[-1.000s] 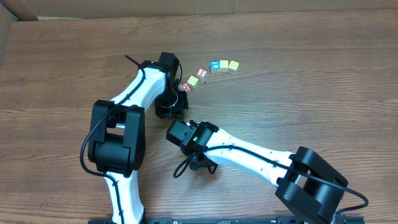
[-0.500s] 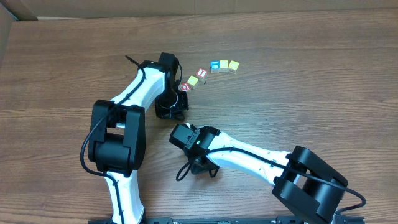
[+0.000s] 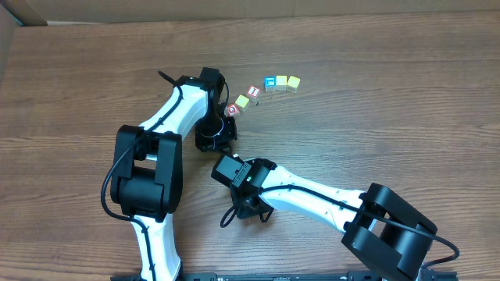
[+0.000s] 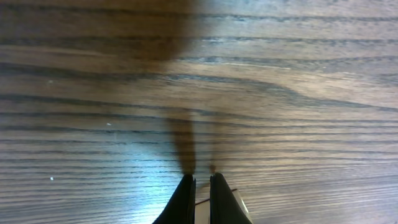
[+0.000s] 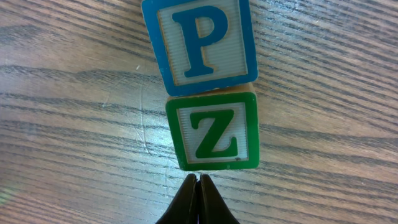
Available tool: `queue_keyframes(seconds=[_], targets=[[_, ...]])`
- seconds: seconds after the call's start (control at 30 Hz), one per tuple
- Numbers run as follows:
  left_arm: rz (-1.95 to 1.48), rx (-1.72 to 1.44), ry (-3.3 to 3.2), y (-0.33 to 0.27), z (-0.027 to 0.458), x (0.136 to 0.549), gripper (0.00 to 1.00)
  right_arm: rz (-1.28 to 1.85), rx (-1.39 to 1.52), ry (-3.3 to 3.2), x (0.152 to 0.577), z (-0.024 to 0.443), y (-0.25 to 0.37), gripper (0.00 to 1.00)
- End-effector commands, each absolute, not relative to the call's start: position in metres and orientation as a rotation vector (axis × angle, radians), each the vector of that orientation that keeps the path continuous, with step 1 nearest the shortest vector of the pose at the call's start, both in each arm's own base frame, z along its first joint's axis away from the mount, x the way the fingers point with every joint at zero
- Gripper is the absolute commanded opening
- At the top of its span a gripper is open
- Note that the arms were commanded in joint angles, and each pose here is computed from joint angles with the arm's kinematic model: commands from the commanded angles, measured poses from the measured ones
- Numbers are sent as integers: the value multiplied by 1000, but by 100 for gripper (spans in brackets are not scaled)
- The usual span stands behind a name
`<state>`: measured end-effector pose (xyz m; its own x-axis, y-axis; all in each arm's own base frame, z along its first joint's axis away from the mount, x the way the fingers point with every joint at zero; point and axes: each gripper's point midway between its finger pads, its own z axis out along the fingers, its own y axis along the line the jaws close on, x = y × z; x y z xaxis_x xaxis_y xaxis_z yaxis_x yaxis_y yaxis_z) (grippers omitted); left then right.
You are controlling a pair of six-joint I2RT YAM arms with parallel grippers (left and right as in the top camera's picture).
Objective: Flip 4 blocks
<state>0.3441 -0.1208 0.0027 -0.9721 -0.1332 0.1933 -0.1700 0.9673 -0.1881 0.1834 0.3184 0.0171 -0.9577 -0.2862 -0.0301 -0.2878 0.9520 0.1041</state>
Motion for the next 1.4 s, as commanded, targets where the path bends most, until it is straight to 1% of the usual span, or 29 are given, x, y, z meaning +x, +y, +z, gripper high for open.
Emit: queue_keyframes(seconds=[0.0, 0.1, 0.6, 1.37], targets=[[356, 173, -2923, -127, 2, 343, 4, 178, -458, 3084, 183, 19, 317, 4], [406, 139, -2917, -133, 3, 343, 4, 179, -457, 3083, 183, 19, 317, 4], [374, 137, -2871, -129, 5, 331, 4, 179, -458, 3084, 183, 19, 317, 4], [413, 86, -2859, -133, 7, 328, 4, 188, -414, 3050, 191, 19, 321, 4]])
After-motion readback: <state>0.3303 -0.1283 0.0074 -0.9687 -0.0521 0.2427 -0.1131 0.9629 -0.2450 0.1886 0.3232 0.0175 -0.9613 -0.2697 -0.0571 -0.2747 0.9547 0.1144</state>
